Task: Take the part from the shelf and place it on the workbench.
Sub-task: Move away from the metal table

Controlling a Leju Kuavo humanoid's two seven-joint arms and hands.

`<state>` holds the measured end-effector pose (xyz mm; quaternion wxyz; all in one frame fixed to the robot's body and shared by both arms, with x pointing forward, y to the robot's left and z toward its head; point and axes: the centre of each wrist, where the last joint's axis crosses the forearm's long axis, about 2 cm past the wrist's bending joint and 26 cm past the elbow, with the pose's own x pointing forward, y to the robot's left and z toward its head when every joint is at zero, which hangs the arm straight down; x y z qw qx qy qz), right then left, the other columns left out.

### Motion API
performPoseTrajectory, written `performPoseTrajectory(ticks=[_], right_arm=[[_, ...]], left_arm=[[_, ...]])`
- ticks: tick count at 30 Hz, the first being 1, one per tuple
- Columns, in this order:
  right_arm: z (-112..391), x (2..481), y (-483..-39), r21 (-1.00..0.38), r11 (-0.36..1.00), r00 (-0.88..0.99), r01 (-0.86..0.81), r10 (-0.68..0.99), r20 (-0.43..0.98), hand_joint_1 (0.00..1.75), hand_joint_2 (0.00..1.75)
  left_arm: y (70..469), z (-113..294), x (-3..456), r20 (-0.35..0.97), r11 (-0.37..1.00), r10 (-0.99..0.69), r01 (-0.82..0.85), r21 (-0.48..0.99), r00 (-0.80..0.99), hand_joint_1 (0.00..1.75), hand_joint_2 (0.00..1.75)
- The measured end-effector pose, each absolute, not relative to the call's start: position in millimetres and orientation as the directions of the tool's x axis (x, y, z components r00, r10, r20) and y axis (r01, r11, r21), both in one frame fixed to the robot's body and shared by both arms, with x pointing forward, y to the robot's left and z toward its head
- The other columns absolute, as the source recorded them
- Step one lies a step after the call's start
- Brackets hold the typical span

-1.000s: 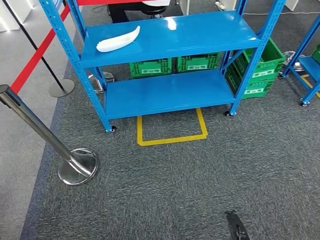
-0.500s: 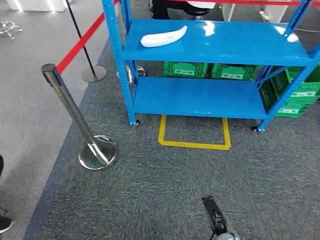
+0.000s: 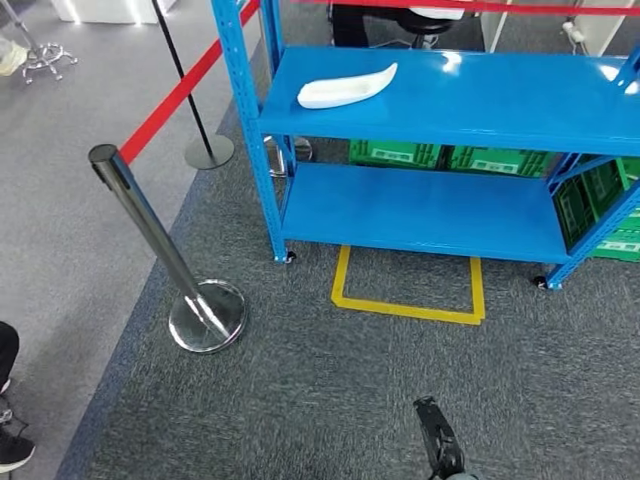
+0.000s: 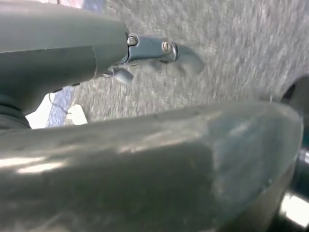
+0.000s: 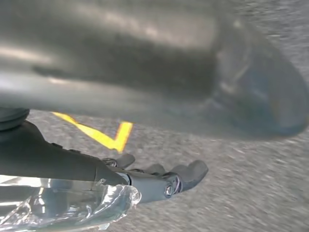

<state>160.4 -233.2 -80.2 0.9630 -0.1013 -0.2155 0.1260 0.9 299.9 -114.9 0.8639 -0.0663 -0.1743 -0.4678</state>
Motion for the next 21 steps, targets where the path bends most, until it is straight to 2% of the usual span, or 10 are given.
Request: performPoseTrajectory(ticks=[11, 21], right_arm=[[-86, 145, -244, -0.231, 0.973, 0.918, -0.028, 0.117, 0.379, 0.0, 0.0], [-89, 138, -252, -0.233, 0.972, 0.927, 0.017, 0.072, 0.368, 0.0, 0.0]], left_arm=[[302, -115, -10, 0.331, 0.527, -0.807, 0.85, 0.027, 0.489, 0.0, 0.0], [300, -115, -8, 0.332, 0.526, -0.807, 0.85, 0.03, 0.488, 0.0, 0.0]])
